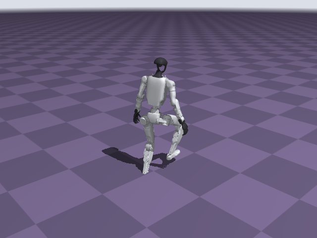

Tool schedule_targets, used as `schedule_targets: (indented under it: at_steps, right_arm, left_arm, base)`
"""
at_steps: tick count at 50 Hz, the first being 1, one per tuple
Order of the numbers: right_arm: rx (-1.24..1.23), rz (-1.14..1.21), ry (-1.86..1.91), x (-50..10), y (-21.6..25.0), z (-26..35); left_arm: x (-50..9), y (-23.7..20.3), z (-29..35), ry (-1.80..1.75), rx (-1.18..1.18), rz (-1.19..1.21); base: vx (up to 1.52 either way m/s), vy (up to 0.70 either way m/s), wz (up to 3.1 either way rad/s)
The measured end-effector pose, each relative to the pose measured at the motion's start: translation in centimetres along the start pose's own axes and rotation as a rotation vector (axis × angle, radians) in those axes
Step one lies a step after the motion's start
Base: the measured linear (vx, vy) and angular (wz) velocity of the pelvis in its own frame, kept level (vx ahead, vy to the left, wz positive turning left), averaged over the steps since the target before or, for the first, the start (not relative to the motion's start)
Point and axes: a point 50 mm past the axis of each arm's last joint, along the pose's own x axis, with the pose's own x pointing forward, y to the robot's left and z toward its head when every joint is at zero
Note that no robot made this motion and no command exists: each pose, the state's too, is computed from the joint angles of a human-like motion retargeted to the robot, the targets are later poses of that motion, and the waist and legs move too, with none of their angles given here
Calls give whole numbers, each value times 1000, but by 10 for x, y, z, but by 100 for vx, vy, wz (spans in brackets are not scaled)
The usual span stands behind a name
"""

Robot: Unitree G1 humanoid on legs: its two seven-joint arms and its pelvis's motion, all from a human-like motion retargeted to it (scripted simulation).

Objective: Walk

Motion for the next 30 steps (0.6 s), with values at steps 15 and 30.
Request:
schedule_targets:
  at_steps: [15, 30]
  right_arm:
    - [80, -81, 64, -2, -14, -17]
    - [56, -128, 58, -2, -25, -16]
  left_arm:
    - [0, -11, 18, -86, 28, -22]
    - [-3, -32, 16, -109, 34, -108]
  base:
    - [35, -5, -3]
    - [36, -8, -23]
